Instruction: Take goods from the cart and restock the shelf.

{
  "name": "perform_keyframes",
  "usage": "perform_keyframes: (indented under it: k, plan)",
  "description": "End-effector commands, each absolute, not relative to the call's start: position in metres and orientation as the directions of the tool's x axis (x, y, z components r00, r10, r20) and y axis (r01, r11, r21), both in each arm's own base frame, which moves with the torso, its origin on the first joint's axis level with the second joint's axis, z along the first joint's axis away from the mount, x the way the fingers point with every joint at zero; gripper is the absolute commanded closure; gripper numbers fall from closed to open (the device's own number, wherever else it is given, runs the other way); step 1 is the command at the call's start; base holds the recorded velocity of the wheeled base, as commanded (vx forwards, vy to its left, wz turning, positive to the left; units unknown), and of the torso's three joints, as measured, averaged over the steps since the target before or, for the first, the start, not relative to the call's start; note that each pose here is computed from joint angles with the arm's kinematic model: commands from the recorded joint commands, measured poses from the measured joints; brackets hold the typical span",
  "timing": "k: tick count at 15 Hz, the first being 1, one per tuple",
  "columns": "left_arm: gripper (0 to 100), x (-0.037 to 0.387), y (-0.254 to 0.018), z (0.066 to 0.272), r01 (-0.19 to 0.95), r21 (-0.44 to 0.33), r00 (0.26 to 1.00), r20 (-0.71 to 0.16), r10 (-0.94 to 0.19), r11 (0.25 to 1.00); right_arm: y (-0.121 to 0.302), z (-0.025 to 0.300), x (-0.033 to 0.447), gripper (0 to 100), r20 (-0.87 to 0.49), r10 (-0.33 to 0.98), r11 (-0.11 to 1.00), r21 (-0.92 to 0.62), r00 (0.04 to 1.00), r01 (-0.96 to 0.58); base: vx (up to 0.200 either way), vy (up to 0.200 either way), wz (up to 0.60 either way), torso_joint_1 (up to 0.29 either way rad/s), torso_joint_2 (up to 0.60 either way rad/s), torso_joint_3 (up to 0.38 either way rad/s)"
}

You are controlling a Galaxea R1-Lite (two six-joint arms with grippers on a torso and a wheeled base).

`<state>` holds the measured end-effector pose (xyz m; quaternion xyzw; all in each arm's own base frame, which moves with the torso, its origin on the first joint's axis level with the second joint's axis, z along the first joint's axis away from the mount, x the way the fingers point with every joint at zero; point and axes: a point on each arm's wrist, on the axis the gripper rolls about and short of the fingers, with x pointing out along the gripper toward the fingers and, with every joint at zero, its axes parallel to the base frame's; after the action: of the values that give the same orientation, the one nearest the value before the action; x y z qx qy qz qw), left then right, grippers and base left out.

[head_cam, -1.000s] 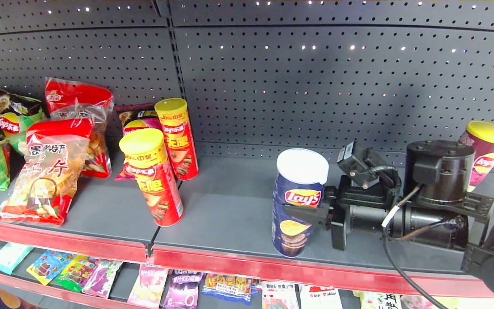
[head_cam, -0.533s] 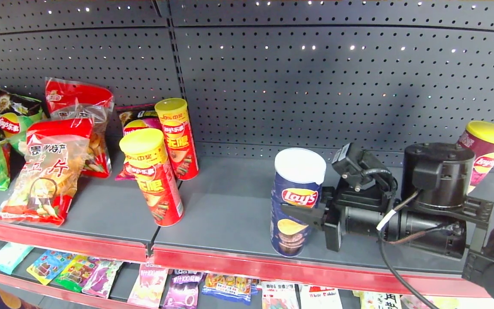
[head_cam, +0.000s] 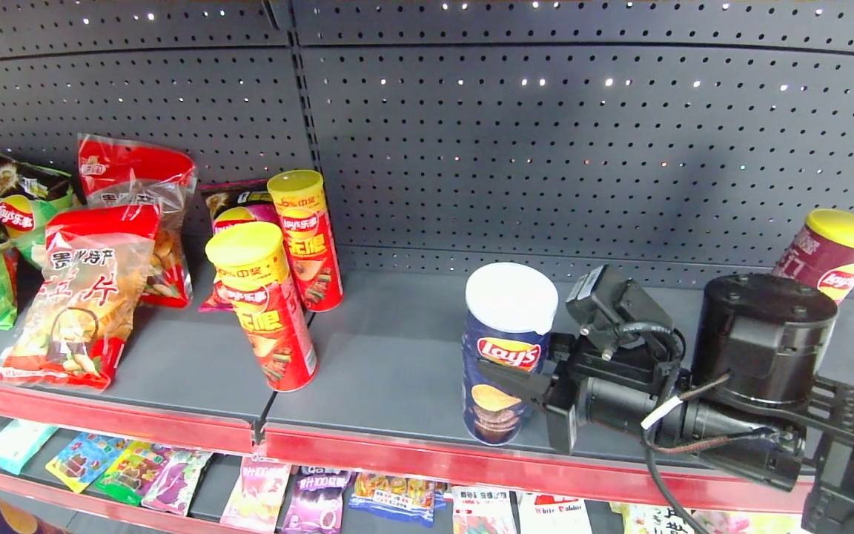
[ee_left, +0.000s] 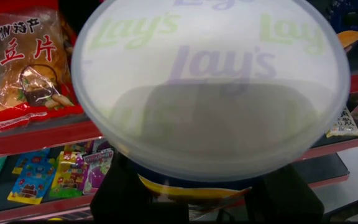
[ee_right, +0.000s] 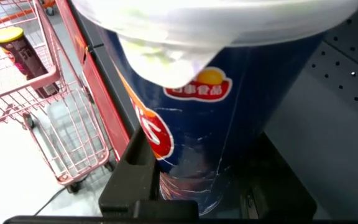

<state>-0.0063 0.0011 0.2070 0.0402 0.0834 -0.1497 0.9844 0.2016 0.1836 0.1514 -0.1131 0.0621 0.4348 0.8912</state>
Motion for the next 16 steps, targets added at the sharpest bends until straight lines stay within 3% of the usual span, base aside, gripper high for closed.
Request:
perform_keyframes:
  k: [1,16]
  plan:
    - [100,-0.006,0.001,0.207,0.302,0.054,0.941,-0.177,-0.289,0.952,0.182,0.153,0.199,100,-0.204,0.764,0.594,-0.149,0.612,-0.790,0.000,0.000,0.00,0.000,0.00,0.000]
    - [100,-0.007,0.001,0.207,0.302,0.054,0.941,-0.175,-0.289,0.952,0.186,0.143,0.203,100,-0.238,0.757,0.600,-0.119,0.609,-0.791,0.000,0.000,0.00,0.000,0.00,0.000]
